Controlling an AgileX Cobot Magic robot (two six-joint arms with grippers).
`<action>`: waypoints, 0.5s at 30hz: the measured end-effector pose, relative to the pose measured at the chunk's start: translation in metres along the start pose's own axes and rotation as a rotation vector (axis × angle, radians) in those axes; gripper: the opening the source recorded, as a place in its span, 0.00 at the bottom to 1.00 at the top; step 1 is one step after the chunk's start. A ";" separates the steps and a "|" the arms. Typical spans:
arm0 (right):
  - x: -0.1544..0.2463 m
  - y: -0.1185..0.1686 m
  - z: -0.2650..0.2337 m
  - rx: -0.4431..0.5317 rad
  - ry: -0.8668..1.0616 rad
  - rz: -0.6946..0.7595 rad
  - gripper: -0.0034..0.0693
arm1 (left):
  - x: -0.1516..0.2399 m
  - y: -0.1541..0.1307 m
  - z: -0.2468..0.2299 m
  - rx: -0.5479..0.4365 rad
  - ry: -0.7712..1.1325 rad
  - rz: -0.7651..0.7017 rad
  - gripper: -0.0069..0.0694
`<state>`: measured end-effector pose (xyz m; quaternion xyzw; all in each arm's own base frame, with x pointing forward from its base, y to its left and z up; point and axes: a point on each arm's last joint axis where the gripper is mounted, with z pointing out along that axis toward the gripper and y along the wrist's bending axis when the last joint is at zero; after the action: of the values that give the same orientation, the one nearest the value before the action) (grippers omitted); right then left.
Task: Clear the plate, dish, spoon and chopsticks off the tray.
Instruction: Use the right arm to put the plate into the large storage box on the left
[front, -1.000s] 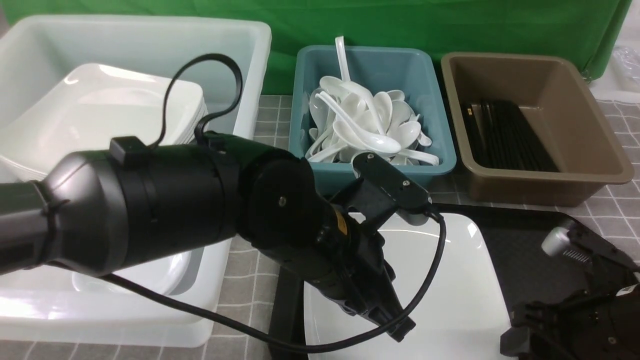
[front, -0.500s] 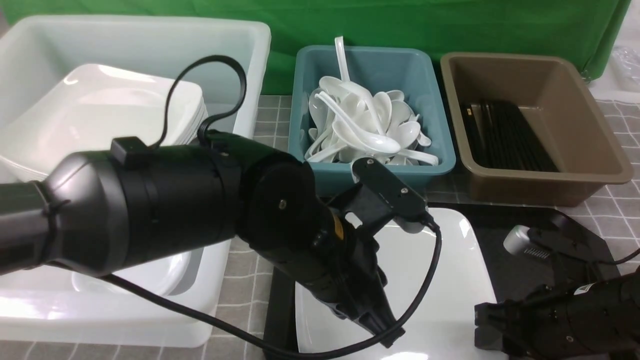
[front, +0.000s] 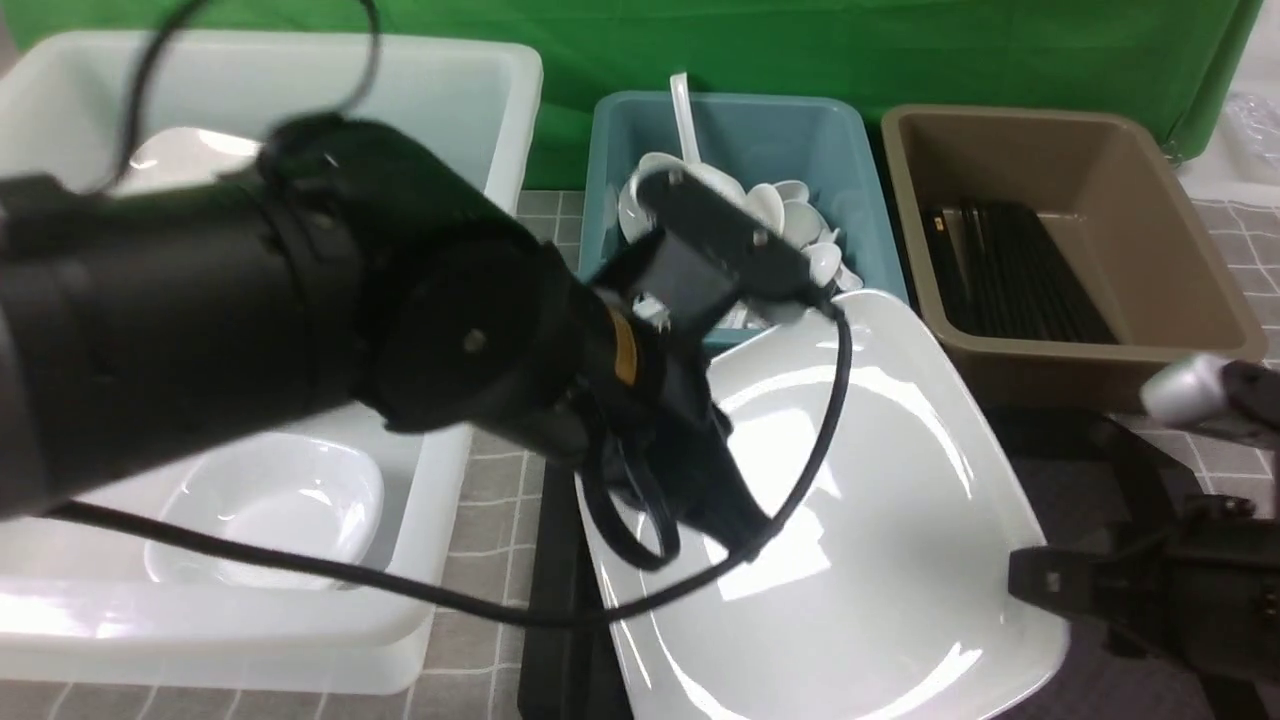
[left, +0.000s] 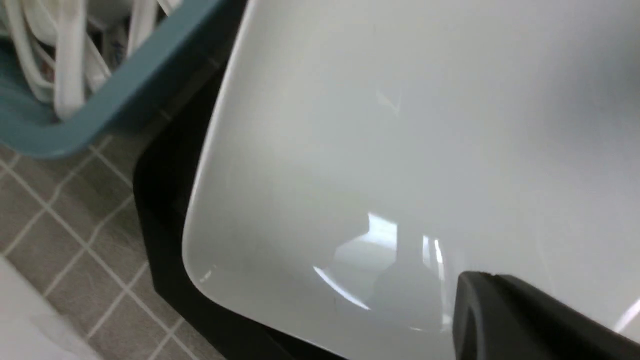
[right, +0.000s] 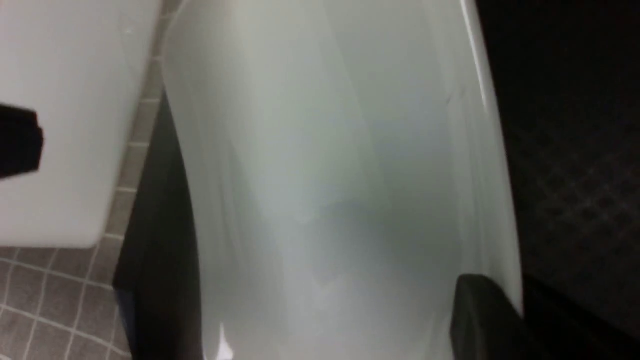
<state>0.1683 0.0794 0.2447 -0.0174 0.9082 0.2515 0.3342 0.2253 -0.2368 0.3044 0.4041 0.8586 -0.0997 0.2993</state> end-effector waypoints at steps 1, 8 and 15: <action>0.000 0.001 -0.003 -0.004 -0.010 0.000 0.12 | -0.003 0.001 -0.006 -0.006 -0.016 0.000 0.09; -0.019 0.013 -0.016 -0.038 -0.078 -0.017 0.12 | -0.012 0.026 -0.039 -0.062 -0.069 -0.095 0.09; -0.073 0.045 -0.049 -0.113 -0.267 -0.074 0.12 | 0.006 0.084 -0.093 -0.214 -0.143 -0.245 0.09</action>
<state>0.1868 0.0855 0.3415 -0.0359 0.8387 0.2899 0.4597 0.2453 -0.1399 0.3817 0.2541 0.8837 -0.0717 0.3863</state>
